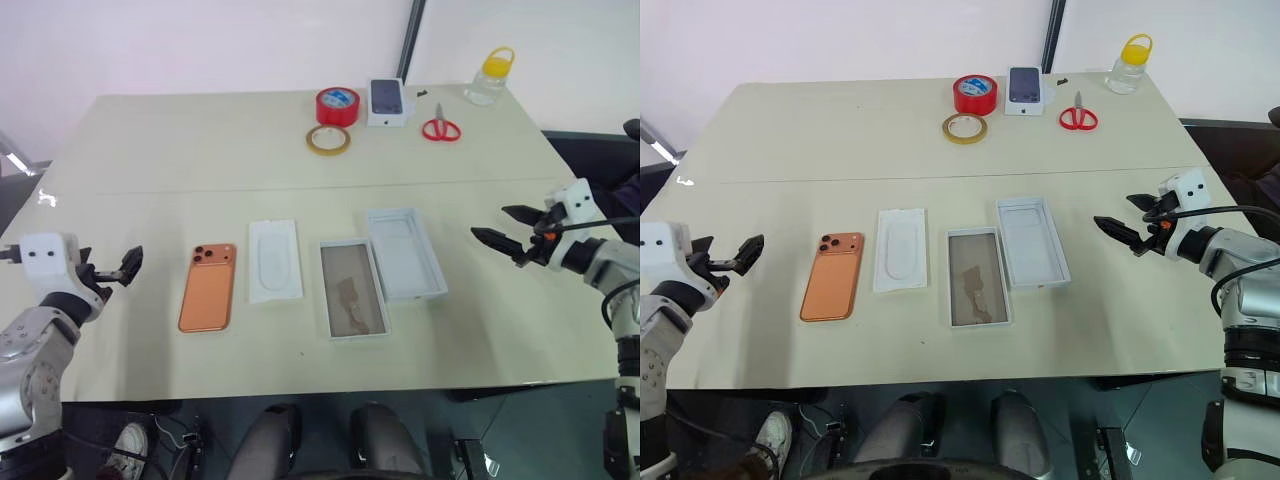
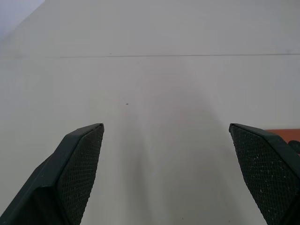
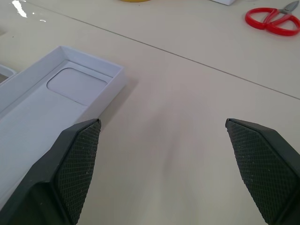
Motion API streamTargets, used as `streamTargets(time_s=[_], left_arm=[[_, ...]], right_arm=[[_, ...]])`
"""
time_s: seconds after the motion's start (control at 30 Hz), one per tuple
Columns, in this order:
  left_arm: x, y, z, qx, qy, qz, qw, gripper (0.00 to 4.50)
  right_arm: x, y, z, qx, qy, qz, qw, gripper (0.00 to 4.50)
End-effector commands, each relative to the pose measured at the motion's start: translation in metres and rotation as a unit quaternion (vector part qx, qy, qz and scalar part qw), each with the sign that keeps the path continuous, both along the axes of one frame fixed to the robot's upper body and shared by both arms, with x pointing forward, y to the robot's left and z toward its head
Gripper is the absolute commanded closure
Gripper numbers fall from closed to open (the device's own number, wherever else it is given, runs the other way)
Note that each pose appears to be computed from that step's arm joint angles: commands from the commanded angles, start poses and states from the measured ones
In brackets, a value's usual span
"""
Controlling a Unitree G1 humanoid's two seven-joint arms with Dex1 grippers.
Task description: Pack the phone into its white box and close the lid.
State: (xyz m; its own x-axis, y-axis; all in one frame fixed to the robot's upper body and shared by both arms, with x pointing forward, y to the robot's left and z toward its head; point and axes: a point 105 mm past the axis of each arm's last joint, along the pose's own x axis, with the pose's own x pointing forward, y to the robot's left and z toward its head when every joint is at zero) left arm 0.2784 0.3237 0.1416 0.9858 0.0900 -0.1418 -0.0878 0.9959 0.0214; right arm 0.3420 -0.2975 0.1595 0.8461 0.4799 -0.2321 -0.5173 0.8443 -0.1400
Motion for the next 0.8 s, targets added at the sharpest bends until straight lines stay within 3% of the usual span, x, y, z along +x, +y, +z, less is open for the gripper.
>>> streamTargets(time_s=[0.03,0.43,0.8], left_arm=[[-0.003,0.001,0.012,0.011,-0.02,0.004,1.0,0.0],[0.004,-0.012,0.024,0.002,-0.032,-0.017,0.999,0.0],[0.033,-0.13,0.023,-0.088,0.009,-0.213,0.973,0.0]], right_arm=[[0.002,0.0,0.02,-0.014,-0.031,0.007,0.999,0.05],[0.007,0.024,0.032,-0.03,-0.053,0.048,0.997,0.05],[-0.016,0.116,0.042,-0.054,-0.064,0.173,0.981,0.05]])
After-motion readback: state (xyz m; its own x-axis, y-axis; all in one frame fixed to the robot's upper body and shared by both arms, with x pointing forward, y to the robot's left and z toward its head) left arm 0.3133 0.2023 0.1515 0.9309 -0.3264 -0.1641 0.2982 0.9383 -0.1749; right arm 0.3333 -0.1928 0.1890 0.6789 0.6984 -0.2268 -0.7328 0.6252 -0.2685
